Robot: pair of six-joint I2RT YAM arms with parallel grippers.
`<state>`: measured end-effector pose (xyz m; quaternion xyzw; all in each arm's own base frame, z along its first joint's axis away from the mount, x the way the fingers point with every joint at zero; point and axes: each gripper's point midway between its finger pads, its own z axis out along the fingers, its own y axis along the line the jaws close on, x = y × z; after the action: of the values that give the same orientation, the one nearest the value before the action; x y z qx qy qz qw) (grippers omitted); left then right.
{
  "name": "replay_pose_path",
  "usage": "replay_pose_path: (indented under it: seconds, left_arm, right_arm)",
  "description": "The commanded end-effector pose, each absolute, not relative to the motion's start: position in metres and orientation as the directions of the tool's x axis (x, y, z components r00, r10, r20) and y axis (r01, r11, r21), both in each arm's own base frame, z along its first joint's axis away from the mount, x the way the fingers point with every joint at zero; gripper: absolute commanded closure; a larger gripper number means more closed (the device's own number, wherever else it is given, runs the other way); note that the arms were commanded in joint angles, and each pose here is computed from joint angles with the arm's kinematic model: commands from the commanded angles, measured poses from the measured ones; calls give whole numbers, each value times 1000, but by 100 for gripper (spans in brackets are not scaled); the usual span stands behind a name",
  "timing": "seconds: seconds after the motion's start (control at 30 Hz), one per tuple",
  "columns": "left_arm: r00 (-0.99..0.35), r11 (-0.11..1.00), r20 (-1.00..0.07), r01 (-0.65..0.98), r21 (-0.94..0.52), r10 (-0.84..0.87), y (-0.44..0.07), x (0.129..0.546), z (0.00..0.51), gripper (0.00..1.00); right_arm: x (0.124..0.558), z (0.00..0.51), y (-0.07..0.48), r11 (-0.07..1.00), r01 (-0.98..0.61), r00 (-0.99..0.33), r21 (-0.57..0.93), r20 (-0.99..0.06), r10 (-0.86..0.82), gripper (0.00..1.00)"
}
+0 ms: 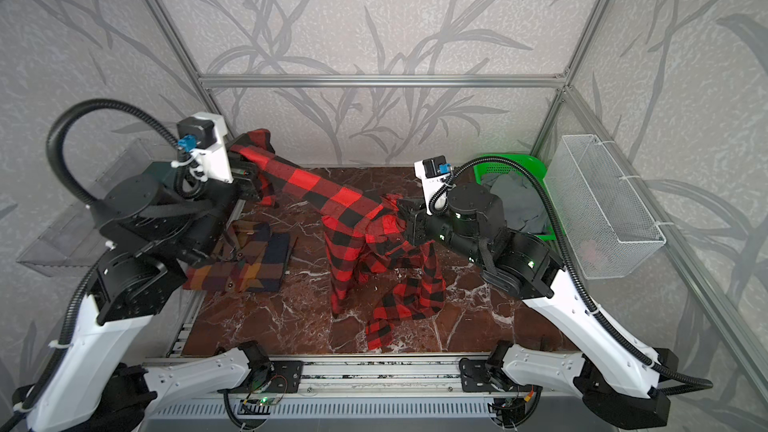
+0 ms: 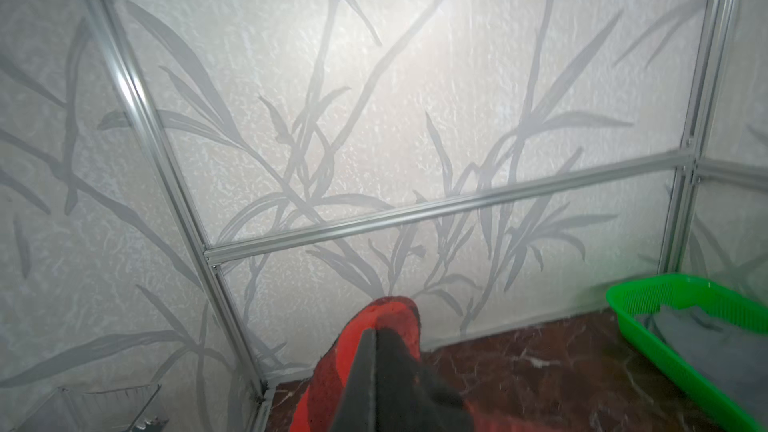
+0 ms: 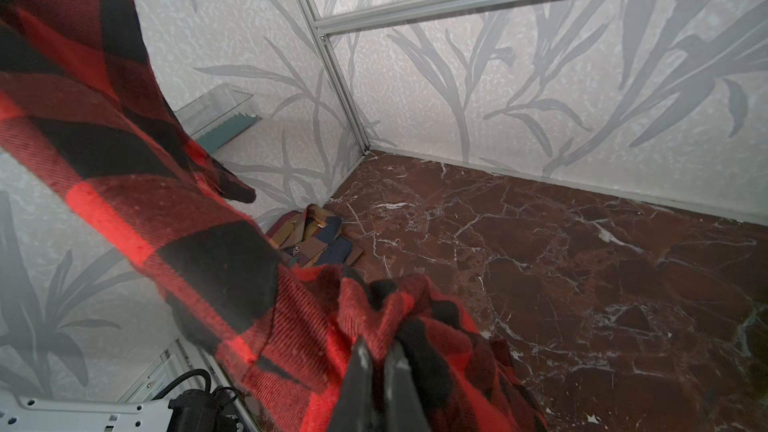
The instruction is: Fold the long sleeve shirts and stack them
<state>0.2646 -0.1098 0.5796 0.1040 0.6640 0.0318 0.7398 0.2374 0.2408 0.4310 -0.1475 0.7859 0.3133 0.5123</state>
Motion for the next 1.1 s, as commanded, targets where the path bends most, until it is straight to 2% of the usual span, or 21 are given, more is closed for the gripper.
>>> replay_pose_path:
  seconds: [0.0,0.17,0.27,0.43,0.6,0.77,0.97,1.07]
  left_arm:
    - [45,932,-942,139,336,333,-126,276,574,100]
    - [34,905,-920,165,391,391,-147,293,574,100]
    - [31,894,-908,164,418,419,-155,297,573,100]
    - [40,881,-891,140,453,452,-164,299,577,100]
    - [28,891,-895,87,447,446,-163,302,582,100]
    - [1,920,-920,29,392,392,-156,307,586,100]
    - [-62,948,-950,-70,310,306,-146,314,582,100]
    - [-101,958,-962,-112,265,255,-140,315,576,100]
  right_arm:
    - [242,422,218,786,-511,-454,349,-885,98,82]
    - [242,408,215,794,-531,-468,298,-884,19,48]
    - [239,409,214,791,-553,-451,263,-892,-19,38]
    - [226,405,242,682,-669,-454,296,-889,-60,26]
    - [219,376,269,694,-675,-441,250,-891,-109,21]
    - [195,345,313,641,-702,-453,309,-889,-67,22]
    - [172,304,353,704,-634,-488,320,-872,-43,26]
    - [167,292,375,746,-607,-459,275,-887,-46,26]
